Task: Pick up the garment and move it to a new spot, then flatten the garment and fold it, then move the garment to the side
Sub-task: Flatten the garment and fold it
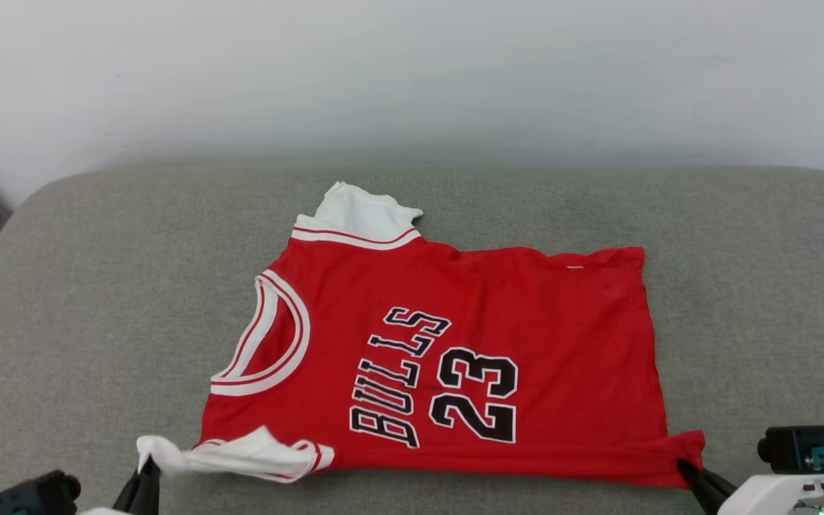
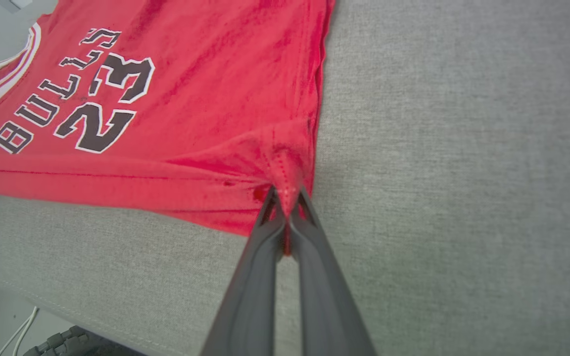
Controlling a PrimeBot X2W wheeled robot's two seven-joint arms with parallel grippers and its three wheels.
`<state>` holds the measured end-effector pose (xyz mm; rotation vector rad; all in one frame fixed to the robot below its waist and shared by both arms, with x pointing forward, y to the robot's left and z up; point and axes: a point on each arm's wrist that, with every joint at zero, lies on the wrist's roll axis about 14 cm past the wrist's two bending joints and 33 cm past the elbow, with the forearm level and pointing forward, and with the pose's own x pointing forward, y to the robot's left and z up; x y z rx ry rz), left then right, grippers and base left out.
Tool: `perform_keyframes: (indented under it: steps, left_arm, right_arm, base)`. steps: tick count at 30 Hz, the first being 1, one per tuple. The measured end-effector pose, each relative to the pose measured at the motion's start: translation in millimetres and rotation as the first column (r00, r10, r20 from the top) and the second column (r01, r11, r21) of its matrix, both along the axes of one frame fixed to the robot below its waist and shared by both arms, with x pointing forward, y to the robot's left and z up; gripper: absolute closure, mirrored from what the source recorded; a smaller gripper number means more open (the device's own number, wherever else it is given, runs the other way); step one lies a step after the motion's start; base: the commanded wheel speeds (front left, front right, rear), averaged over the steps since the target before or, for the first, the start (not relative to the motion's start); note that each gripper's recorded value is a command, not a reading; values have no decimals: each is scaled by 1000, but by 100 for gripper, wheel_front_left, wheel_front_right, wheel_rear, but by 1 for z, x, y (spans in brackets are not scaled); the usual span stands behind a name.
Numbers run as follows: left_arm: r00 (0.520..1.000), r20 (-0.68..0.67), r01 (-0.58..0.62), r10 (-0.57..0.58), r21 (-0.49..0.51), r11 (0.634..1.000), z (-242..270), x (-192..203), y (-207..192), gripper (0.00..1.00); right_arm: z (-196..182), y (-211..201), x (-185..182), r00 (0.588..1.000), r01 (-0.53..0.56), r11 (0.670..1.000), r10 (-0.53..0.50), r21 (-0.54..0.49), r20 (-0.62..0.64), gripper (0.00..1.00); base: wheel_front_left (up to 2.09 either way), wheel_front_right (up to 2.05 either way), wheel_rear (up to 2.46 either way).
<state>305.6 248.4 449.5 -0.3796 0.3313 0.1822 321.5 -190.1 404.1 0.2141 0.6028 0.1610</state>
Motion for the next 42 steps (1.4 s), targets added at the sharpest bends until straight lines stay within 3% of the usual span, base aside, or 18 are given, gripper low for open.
perform_keyframes:
  steps: [5, 12, 24, 25, 26, 27, 28, 37, 42]
  left_arm:
    - [997, 39, 69, -69, 9, 998, 16, 26, -12, 100]
    - [982, 83, 164, -167, 46, 985, 26, 82, -32, 100]
    - [974, -17, 225, -225, 24, 974, -27, 126, -50, 100]
    - [974, -20, 226, -225, 23, 974, -30, 129, -50, 96]
    - [975, -24, 222, -221, 21, 975, -33, 131, -49, 82]
    - [976, -40, 212, -212, -3, 977, -42, 134, -48, 18]
    - [976, -48, 211, -211, -10, 977, -45, 134, -48, 0]
    - [978, -61, 196, -197, -22, 980, -41, 125, -38, 0]
    - [963, -116, 244, -243, -6, 970, -30, 108, -31, 0]
  right_arm:
    - [-2, 8, 5, 999, -13, 1000, 12, -13, -34, 100]
    - [3, 15, 45, 999, -42, 998, 41, -48, -15, 100]
    - [-29, 19, 78, 997, -64, 995, 60, -71, -51, 100]
    - [-31, 18, 80, 997, -62, 995, 58, -72, -53, 100]
    - [-34, 18, 81, 997, -61, 996, 57, -72, -53, 85]
    - [-38, 20, 83, 997, -65, 995, 61, -74, -57, 0]
    - [-39, 21, 83, 996, -66, 995, 62, -71, -57, 0]
    - [-8, 18, 76, 993, -32, 997, 39, -66, 112, 0]
    - [37, 5, 72, 952, 29, 997, -6, -72, 307, 0]
  base:
    - [0, 0, 0]
    - [0, 0, 0]
    - [0, 0, 0]
    - [0, 0, 0]
    - [0, 0, 0]
    - [0, 0, 0]
    - [0, 0, 0]
    - [0, 0, 0]
    - [0, 0, 0]
